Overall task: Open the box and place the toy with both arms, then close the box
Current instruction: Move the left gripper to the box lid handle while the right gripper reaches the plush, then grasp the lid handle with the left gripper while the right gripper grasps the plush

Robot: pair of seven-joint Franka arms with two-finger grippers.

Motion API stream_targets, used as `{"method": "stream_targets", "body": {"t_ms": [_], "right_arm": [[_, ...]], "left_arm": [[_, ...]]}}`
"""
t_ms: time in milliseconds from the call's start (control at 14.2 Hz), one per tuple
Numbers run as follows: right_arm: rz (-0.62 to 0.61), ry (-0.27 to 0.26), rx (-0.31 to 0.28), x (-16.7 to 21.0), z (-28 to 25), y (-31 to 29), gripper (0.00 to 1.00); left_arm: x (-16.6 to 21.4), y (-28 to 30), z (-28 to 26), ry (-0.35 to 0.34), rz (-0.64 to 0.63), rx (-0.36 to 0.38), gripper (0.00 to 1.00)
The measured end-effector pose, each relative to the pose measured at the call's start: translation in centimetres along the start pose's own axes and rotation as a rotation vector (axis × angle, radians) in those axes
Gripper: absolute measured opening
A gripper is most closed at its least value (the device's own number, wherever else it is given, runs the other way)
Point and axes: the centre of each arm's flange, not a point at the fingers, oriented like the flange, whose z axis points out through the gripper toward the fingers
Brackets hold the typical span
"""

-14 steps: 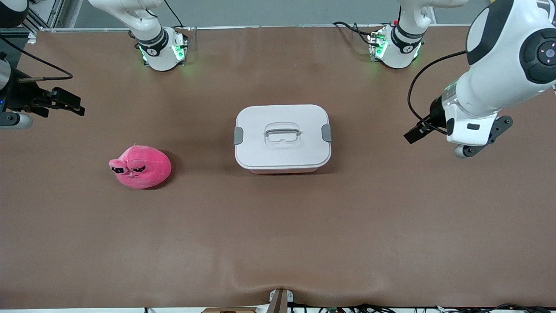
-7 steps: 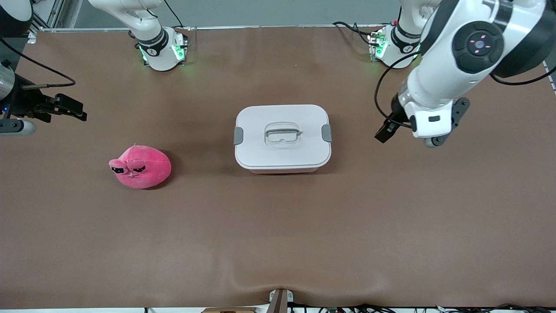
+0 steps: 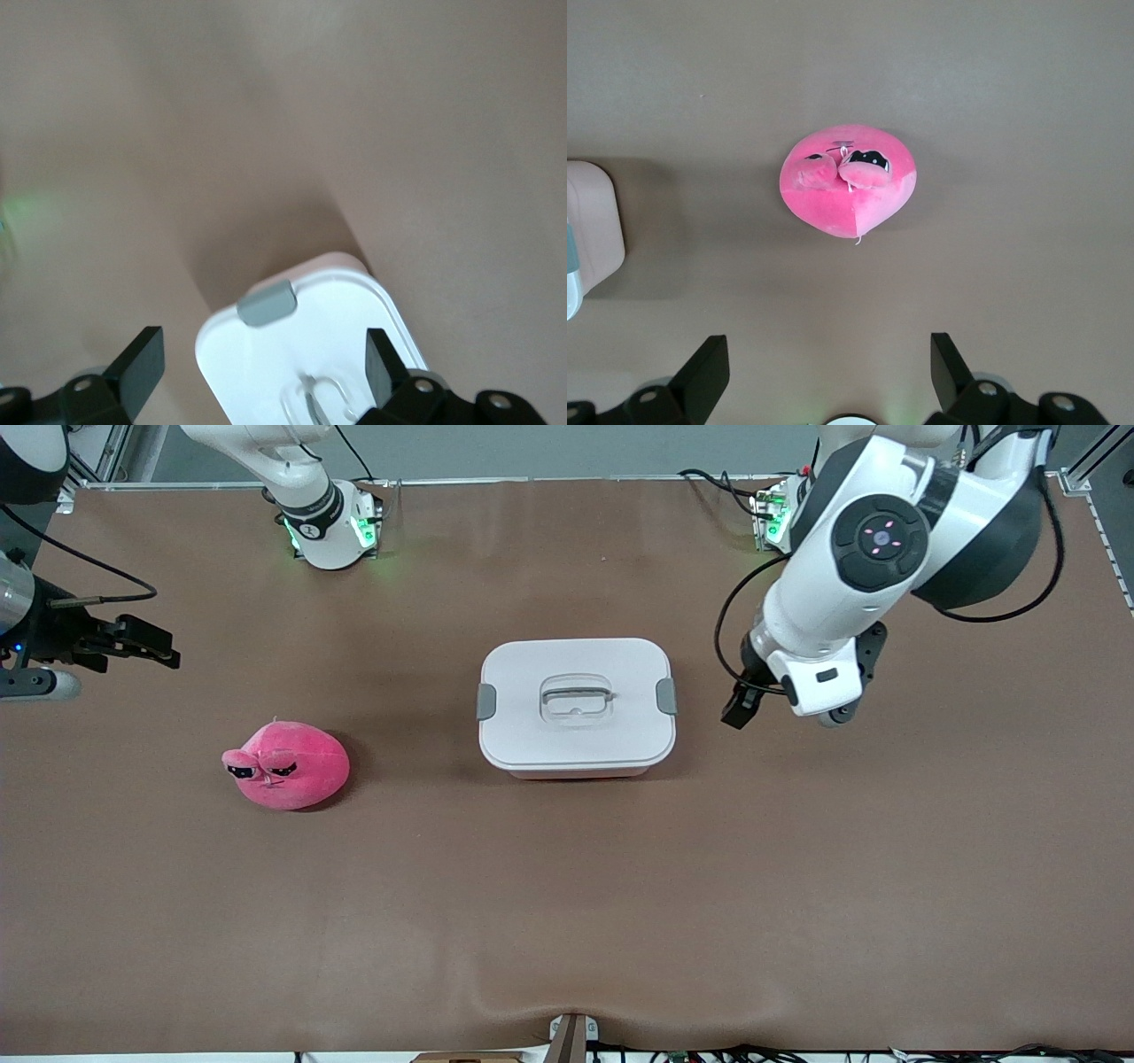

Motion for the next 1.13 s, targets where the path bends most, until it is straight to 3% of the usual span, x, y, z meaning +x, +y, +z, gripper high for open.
{"method": "stream_targets", "body": {"t_ms": [423,847,1129], "right_arm": [[-0.055,0.017,-0.005,2.9,4.7,-0.5,1.00],[-0.291,0.116,-0.027,4.6,10.1,-2.2,1.00],[-0.489,0.125,-0.044,4.7,13.4,-2.9,1.00]], "left_arm": [[-4.1,1.0,2.5,-0.023,-0.146,0.004,1.00],[-11.1,2.0,6.5,-0.029,-0.303,-0.013,1.00],[-14.3,2.5,9.5,-0.029,-0.361,-0.007,1.00]]}}
